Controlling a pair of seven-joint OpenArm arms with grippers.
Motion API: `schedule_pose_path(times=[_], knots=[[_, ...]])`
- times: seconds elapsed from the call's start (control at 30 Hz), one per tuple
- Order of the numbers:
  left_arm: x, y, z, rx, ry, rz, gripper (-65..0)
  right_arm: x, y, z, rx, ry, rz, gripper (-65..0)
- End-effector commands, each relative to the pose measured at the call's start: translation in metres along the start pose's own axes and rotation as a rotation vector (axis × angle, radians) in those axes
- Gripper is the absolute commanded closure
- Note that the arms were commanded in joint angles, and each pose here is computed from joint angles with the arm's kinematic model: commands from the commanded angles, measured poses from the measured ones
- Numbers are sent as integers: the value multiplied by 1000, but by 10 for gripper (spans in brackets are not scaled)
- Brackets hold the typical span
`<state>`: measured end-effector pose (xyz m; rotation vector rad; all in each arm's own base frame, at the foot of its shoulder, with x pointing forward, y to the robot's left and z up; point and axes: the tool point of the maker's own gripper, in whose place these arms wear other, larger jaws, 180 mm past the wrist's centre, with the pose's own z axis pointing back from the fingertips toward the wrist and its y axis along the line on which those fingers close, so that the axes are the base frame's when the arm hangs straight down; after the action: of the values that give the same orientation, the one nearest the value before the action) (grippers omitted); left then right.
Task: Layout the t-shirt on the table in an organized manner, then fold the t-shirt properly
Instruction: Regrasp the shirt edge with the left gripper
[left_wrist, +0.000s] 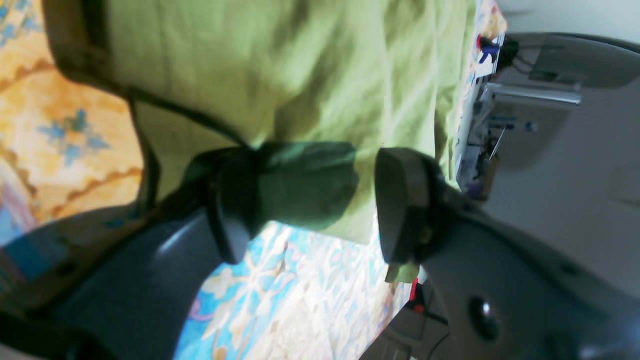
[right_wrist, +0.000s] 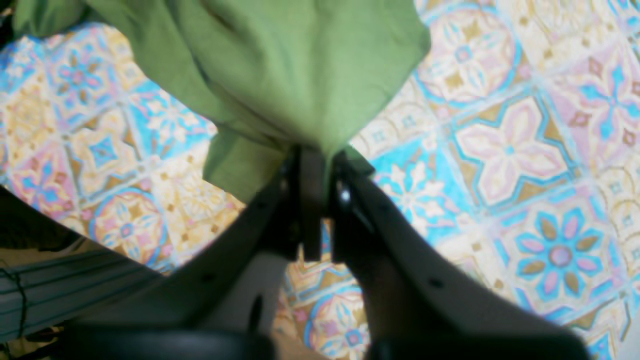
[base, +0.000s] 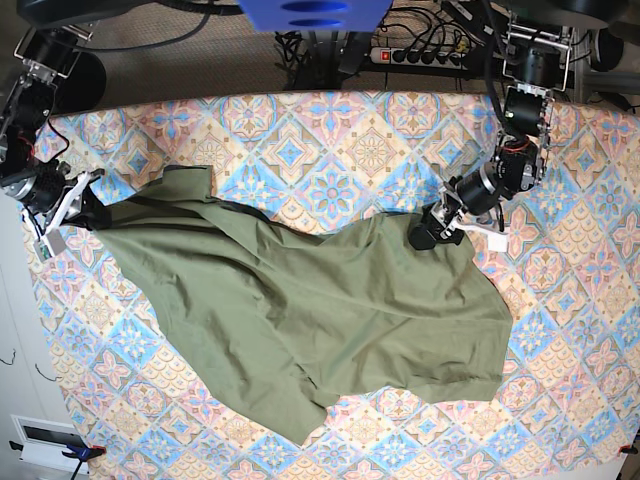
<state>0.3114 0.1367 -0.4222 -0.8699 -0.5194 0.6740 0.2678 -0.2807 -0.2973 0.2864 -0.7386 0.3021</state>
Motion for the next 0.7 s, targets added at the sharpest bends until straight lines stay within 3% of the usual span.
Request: schedule_pose_path(times=[0.0, 0.07, 0.2, 0.23, 0.5, 0.67], knots=[[-6, 0, -1, 10, 29, -1, -329, 15, -6, 9, -19, -40, 31, -5], [-6, 0, -2, 10, 30, -4, -286, 15, -6, 9, -19, -40, 31, -5], [-5, 0, -1, 17, 27, -23, -22, 16, -5, 8, -18, -41, 32, -5], [-4, 2, 0, 23, 25, -25, 0, 16, -5, 8, -18, -41, 32, -5], [13, 41, 31, 171, 58, -123, 0, 16, -5, 9, -18, -42, 33, -5], [17, 31, 44, 117, 81, -56, -16, 16, -5, 9, -19, -42, 34, -5]])
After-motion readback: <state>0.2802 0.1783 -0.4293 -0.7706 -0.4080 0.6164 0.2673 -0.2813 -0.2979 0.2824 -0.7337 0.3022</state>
